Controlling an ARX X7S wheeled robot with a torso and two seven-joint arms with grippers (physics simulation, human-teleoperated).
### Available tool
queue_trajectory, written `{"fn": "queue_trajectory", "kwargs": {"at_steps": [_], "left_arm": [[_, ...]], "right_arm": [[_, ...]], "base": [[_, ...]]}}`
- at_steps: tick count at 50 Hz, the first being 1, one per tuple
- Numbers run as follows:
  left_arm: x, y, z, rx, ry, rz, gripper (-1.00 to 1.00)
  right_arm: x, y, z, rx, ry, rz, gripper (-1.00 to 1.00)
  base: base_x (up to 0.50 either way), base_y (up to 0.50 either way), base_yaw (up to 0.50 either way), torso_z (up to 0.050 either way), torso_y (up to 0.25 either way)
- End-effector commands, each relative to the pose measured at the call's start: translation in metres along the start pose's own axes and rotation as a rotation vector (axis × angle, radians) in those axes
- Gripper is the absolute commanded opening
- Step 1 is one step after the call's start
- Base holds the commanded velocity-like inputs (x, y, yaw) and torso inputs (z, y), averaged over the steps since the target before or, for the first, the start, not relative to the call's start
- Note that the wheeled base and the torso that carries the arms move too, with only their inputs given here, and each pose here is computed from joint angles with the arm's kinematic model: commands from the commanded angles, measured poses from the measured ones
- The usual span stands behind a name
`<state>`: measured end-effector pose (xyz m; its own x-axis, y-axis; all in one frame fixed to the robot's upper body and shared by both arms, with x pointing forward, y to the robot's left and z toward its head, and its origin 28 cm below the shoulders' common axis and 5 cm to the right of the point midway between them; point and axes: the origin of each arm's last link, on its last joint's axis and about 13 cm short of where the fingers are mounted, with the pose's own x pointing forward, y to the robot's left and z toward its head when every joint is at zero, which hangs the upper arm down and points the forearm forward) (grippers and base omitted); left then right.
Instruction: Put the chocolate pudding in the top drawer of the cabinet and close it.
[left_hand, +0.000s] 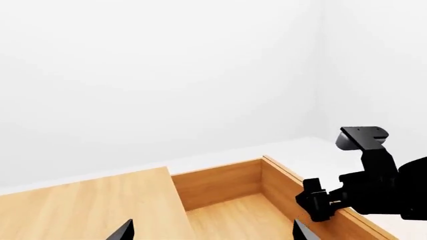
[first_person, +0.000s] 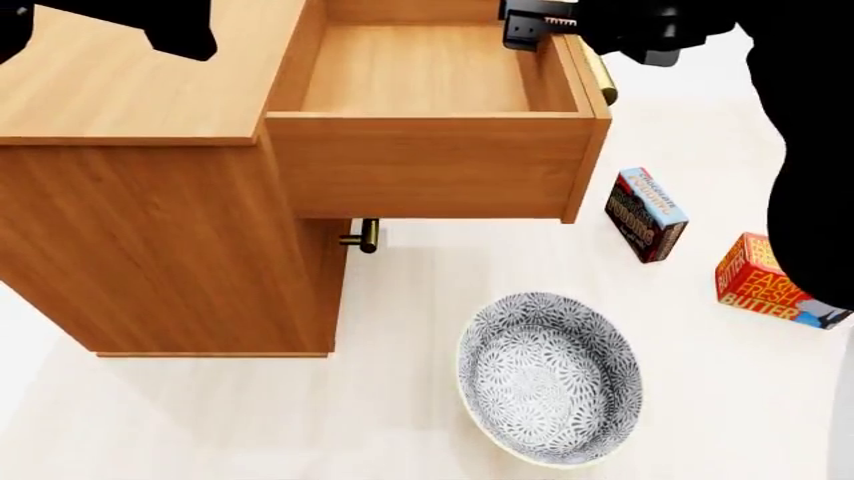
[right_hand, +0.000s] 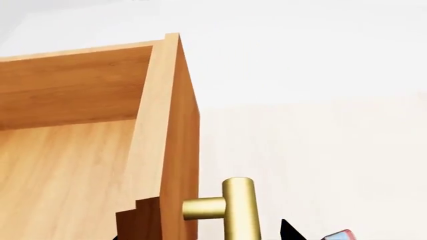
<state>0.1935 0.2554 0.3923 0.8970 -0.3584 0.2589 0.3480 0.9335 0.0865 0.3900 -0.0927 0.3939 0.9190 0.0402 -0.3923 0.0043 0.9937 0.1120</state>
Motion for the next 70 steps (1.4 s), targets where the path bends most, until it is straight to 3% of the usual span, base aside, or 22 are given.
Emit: {"fn": "queue_trajectory", "kwargs": {"at_steps": [1, 12, 26, 39, 56, 70], "left_arm": [[0.001, 0.0, -0.001, -0.002, -0.001, 0.001, 1.0], [0.003, 0.0, -0.001, -0.003, -0.004, -0.003, 1.0], [0.004, 0.0, 0.001, 0.004, -0.003, 0.0, 1.0], [0.005, 0.001, 0.0, 0.003, -0.003, 0.001, 1.0], [0.003, 0.0, 0.003, 0.01, -0.009, 0.018, 1.0], [0.004, -0.004, 0.002, 0.009, -0.012, 0.021, 1.0]], "right_arm": [[0.005, -0.034, -0.004, -0.13, -0.002, -0.228, 1.0], [-0.002, -0.041, 0.004, -0.136, -0.029, -0.229, 1.0], [-0.027, -0.043, 0.034, -0.152, -0.138, -0.093, 1.0], [-0.038, -0.052, 0.047, -0.108, -0.219, -0.01, 1.0], [-0.032, -0.111, 0.046, 0.01, -0.443, 0.106, 1.0], [-0.017, -0.154, 0.023, -0.02, -0.472, 0.111, 1.0]], "base": [[0.0, 0.0, 0.0, 0.0, 0.0], [0.0, 0.0, 0.0, -0.001, -0.002], [0.0, 0.0, 0.0, 0.0, -0.001], [0.0, 0.0, 0.0, 0.0, 0.0], [0.0, 0.0, 0.0, 0.0, 0.001], [0.0, 0.0, 0.0, 0.0, 0.0]]}}
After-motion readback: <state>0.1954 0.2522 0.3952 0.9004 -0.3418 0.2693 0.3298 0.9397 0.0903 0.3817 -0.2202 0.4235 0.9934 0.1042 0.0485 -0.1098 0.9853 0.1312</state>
